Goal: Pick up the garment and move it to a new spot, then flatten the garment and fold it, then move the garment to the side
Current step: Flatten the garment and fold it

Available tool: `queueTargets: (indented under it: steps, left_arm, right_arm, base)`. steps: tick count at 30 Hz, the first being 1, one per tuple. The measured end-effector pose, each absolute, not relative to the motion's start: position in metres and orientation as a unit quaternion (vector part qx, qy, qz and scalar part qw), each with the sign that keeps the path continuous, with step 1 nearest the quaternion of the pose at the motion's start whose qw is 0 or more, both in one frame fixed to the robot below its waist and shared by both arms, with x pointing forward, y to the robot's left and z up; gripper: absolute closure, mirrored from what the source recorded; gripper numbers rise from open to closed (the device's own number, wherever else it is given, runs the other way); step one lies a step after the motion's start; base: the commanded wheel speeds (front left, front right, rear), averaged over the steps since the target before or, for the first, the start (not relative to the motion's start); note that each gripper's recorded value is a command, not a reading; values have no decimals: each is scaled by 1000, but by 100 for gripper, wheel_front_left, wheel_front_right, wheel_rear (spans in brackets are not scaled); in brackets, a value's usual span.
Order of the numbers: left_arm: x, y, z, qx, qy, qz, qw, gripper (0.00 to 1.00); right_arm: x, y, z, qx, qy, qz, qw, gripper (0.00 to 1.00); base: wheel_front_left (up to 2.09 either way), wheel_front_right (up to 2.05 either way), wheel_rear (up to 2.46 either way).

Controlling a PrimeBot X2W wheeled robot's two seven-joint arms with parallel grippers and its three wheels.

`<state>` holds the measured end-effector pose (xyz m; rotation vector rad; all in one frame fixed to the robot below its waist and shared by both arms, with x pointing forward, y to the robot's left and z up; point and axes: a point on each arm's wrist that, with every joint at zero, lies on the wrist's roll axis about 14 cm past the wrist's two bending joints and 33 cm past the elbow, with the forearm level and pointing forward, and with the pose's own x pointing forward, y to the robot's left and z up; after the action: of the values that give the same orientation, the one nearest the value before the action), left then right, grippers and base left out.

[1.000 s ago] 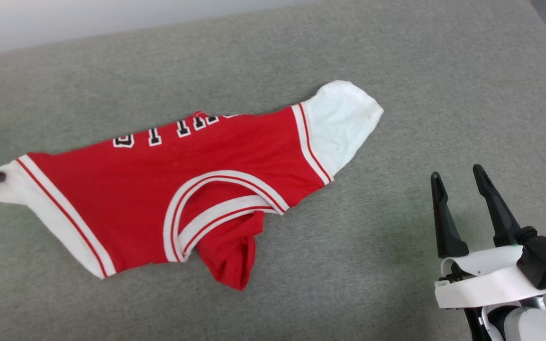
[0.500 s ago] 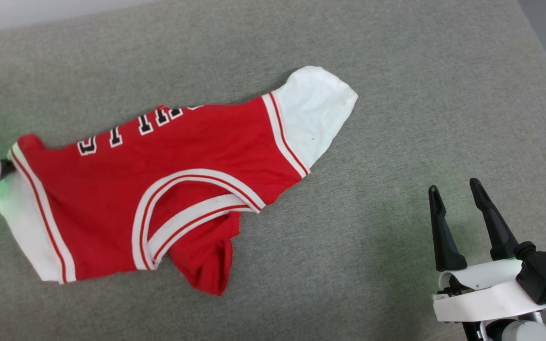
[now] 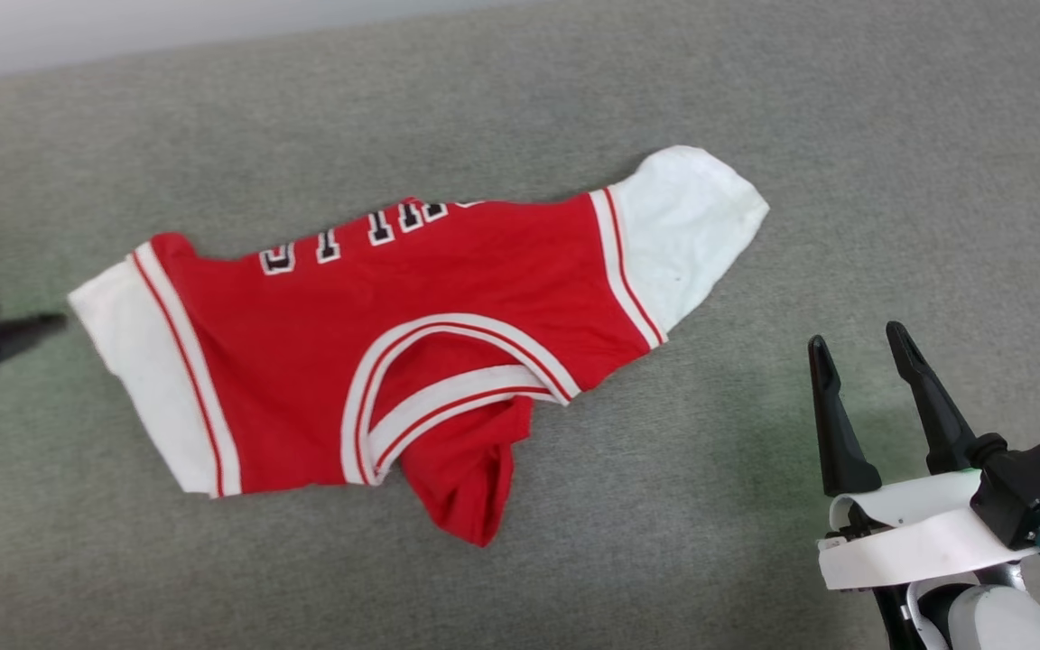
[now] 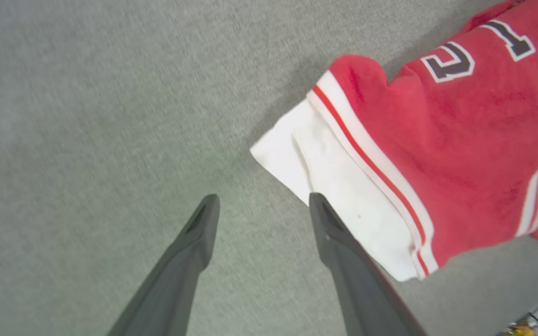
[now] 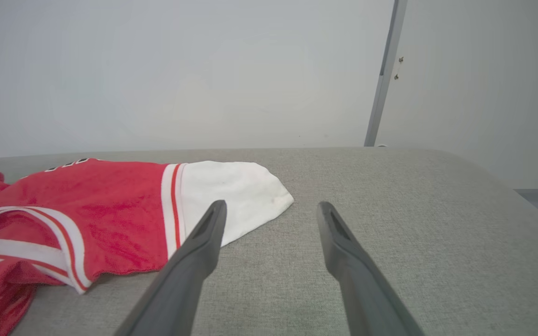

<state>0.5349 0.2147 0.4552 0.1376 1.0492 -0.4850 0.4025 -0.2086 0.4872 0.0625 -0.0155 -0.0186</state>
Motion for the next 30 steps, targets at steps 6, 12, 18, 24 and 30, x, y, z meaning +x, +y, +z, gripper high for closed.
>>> queueTargets:
  steps: [6,12,18,24,30]
  left_arm:
    - [500,199,448,-43,558,-253,789,0]
    - [488,186,420,-73,593,-264,757,0]
    - [496,168,406,-111,591,-269,752,11]
    - [502,161,407,-116,575,-272,763,100]
    - [518,213,429,-32,539,-216,813,100]
  right_arm:
    - [406,-201,490,34,-13,2,999,0]
    - [400,-214,488,28,-10,-18,999,0]
    - [391,-224,486,26,-7,-34,999,0]
    - [388,-227,486,26,-7,-40,999,0]
    - [391,-221,489,33,-13,-31,999,0]
  base:
    - [0,0,0]
    - [0,0,0]
    - [0,0,0]
    - [0,0,0]
    - [0,0,0]
